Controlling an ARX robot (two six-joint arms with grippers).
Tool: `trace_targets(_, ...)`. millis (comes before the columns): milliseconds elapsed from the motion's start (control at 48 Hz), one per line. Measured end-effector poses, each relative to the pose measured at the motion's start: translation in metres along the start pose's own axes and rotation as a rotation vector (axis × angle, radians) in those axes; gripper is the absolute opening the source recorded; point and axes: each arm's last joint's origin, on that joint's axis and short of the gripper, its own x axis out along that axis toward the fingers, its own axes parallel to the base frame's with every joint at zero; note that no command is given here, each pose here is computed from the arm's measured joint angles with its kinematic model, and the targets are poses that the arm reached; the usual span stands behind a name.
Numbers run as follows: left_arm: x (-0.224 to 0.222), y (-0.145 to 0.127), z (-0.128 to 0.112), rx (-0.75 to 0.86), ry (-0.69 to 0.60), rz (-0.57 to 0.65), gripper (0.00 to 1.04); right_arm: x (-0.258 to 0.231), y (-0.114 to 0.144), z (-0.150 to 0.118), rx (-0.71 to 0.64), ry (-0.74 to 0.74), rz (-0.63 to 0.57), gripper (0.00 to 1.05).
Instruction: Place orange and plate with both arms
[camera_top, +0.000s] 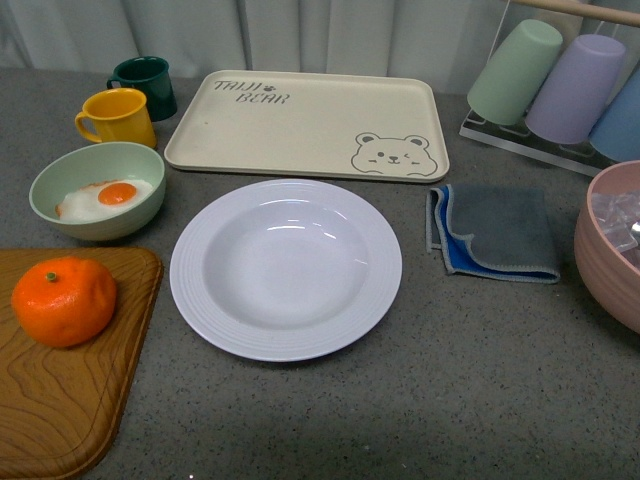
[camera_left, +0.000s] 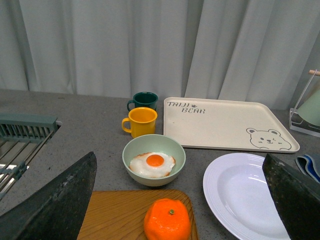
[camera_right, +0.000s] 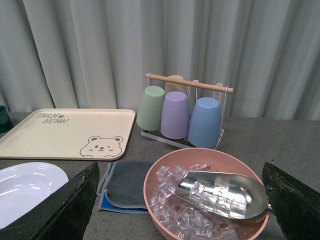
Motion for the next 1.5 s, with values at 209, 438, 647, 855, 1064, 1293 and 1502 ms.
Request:
trace_targets(209, 0.0, 0.0, 0.0, 0.0, 0.0, 0.0, 0.98, 0.0, 0.0, 0.0, 0.0, 0.0, 0.0, 0.95)
trace_targets(438, 0.0, 0.0, 0.0, 0.0, 0.0, 0.0, 0.98, 0.0, 0.0, 0.0, 0.0, 0.0, 0.0, 0.95)
trace_targets(647, 0.0, 0.0, 0.0, 0.0, 0.0, 0.0, 0.98, 0.0, 0.0, 0.0, 0.0, 0.0, 0.0, 0.95)
trace_targets(855, 0.0, 0.0, 0.0, 0.0, 0.0, 0.0, 0.98, 0.0, 0.0, 0.0, 0.0, 0.0, 0.0, 0.95)
trace_targets(1064, 0.0, 0.0, 0.0, 0.0, 0.0, 0.0, 0.98, 0.0, 0.0, 0.0, 0.0, 0.0, 0.0, 0.95)
trace_targets(1293, 0.006, 0.0, -0.012, -0.022, 0.292, 0.122, 0.98, 0.0, 0.0, 0.0, 0.0, 0.0, 0.0, 0.95)
trace_targets(1502, 0.041, -0.007, -0.001, -0.059, 0.334, 0.089, 0.98, 0.0, 0.0, 0.0, 0.0, 0.0, 0.0, 0.95)
